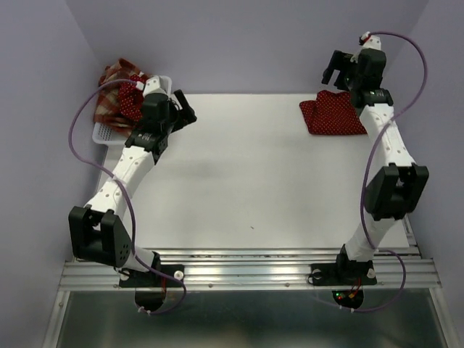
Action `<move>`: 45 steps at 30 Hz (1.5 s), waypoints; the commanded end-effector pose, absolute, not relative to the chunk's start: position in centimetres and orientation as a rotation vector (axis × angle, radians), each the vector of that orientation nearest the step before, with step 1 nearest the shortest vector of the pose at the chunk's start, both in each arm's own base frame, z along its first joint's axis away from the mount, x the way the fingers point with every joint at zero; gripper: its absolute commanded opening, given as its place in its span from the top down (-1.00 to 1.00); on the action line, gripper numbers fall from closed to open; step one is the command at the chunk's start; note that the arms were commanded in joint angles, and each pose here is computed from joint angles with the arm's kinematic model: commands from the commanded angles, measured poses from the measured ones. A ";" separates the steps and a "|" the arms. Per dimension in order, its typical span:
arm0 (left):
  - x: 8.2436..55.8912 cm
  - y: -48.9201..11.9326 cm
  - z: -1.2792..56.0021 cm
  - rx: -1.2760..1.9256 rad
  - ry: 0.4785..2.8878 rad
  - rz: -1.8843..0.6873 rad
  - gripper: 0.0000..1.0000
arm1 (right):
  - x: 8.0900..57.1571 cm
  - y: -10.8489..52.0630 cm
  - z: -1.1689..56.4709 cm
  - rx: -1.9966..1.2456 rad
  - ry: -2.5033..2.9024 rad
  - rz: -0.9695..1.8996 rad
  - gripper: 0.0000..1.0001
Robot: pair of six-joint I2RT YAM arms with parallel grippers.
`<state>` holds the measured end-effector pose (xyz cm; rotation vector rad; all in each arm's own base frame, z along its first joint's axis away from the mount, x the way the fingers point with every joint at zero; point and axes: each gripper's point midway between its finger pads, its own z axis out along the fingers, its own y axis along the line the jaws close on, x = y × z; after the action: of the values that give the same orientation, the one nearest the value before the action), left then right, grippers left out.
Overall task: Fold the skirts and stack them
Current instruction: Grab the skirt from the pile
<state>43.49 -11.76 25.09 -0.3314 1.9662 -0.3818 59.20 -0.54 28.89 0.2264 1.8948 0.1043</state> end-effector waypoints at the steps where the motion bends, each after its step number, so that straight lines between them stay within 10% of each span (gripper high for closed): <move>1: 43.9 -5.9 27.5 -0.482 1.923 -0.199 -0.97 | 53.6 -1.2 28.9 0.288 1.914 0.072 -1.00; 24: 59.8 5.1 16.2 -0.499 2.125 -0.251 -0.96 | 41.7 -0.3 20.3 0.378 2.092 0.121 -1.00; 26: 60.2 4.9 15.9 -0.496 2.140 -0.266 -0.38 | 41.5 -0.1 19.9 0.356 2.112 0.122 -1.00; 29: 60.7 5.7 18.9 -0.513 2.090 -0.241 1.00 | 40.8 -0.4 19.6 0.352 2.133 0.099 -1.00; 45: 45.3 -2.5 54.9 -0.079 1.422 -0.445 1.00 | 35.7 1.1 26.1 0.325 1.957 0.222 -1.00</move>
<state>52.93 3.82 39.88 -0.3798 1.7676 -0.2898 36.52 0.33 23.30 0.3411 2.0434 0.1576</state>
